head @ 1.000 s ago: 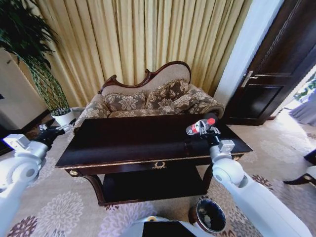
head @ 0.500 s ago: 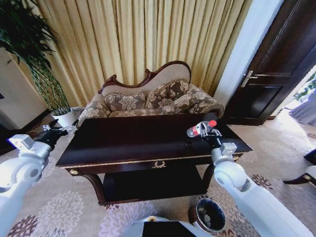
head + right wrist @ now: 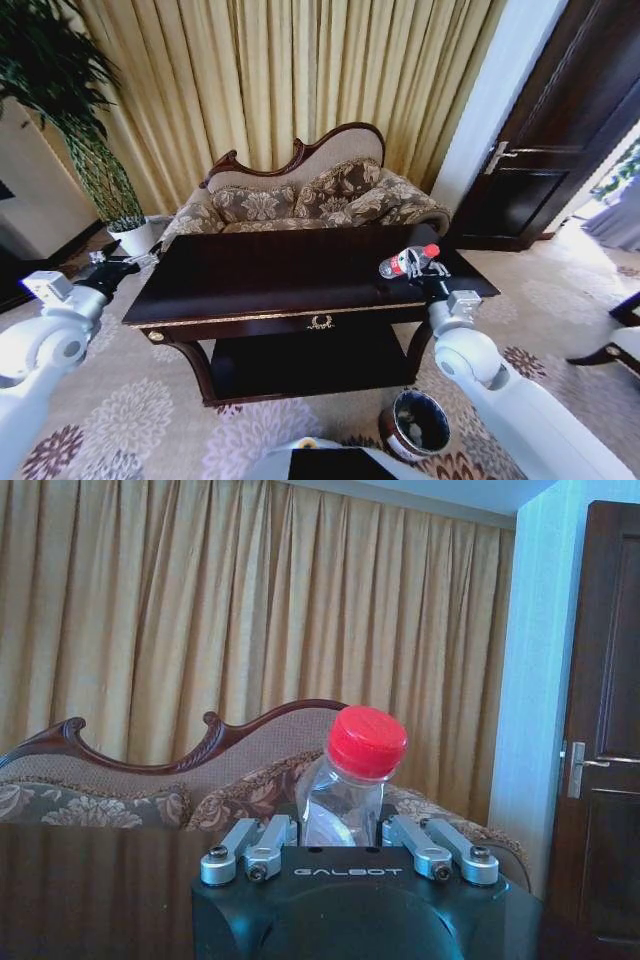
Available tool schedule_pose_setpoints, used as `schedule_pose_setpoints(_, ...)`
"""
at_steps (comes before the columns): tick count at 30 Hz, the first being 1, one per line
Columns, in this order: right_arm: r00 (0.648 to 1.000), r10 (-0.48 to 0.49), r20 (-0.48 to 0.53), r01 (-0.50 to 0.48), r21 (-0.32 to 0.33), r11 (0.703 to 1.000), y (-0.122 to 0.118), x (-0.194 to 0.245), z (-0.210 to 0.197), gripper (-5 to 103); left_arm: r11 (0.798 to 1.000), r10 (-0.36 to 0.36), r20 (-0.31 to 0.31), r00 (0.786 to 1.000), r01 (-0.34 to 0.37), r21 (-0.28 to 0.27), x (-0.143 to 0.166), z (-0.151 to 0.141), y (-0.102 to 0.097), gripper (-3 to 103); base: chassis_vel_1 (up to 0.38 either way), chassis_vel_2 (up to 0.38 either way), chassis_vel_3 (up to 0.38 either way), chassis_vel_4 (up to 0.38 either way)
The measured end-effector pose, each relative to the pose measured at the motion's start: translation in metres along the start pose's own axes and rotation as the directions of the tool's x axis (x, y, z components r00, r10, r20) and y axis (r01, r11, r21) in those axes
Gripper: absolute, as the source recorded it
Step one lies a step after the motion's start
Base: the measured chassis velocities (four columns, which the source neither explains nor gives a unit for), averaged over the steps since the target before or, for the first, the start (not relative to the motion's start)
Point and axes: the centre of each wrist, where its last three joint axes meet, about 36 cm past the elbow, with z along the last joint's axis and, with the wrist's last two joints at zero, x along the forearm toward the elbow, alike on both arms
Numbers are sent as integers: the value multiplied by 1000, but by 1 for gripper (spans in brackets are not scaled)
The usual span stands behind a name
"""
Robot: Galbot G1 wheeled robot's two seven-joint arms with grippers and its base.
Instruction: Move to the front of the table and place the trash on the table into the trash bin.
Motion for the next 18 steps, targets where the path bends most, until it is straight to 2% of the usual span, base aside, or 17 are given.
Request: schedule_pose_setpoints(18,1000,-13,1,13,2,1000,2,-4,1,32,1000,4,4,1000,-4,-5,-1,-2,0,100,93,-91,-93,97)
